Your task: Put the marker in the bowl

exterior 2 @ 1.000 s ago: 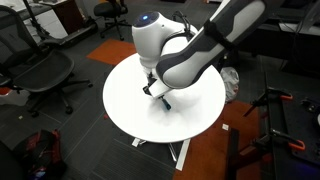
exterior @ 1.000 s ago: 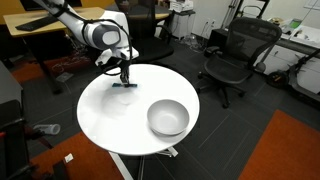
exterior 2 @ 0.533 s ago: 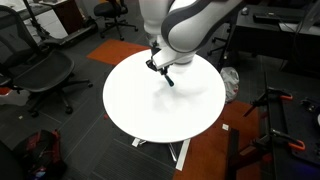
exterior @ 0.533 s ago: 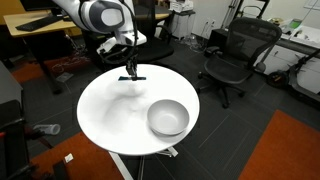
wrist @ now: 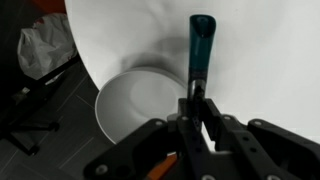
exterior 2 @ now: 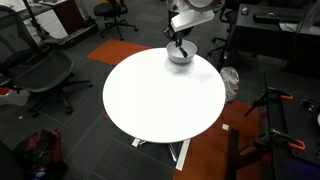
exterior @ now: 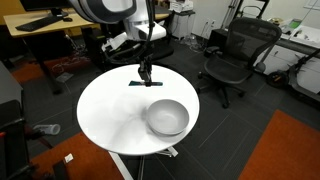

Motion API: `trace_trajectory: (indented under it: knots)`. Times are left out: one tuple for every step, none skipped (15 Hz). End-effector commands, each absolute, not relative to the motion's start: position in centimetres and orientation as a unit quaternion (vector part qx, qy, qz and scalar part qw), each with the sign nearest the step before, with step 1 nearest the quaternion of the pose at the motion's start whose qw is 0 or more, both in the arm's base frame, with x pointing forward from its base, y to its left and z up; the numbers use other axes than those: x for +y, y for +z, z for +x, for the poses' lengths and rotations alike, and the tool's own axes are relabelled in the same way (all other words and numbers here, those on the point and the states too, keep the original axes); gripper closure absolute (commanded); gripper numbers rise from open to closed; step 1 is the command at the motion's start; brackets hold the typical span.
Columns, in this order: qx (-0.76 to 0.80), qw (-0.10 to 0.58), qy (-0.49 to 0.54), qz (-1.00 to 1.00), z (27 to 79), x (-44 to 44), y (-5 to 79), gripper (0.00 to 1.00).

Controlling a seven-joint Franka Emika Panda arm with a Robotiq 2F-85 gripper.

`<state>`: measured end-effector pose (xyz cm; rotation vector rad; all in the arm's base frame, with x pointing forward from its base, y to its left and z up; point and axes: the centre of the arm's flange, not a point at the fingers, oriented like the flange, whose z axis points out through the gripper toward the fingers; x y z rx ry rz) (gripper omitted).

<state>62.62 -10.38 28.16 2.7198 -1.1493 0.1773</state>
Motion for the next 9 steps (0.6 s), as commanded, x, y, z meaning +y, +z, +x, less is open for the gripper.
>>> trace_trajectory:
  knots:
    - [-0.373,0.096,0.061,0.921,61.9,-14.5,28.8,0.95]
    - [-0.368,0.097,0.059,0.923,61.9,-15.5,28.7,0.95]
    - [-0.363,0.098,0.058,0.925,61.9,-16.5,28.6,0.95]
    - [-0.356,0.099,0.059,0.927,62.0,-17.4,28.5,0.95]
    - [-0.352,0.101,0.060,0.929,62.1,-18.2,28.5,0.95]
    - [-0.349,0.101,0.063,0.930,62.3,-18.9,28.5,0.95]
    - [-0.346,0.102,0.064,0.931,62.5,-19.6,28.5,0.95]
    - [-0.343,0.101,0.067,0.931,62.8,-20.1,28.4,0.95]
    - [-0.342,0.100,0.070,0.932,63.0,-20.4,28.3,0.95]
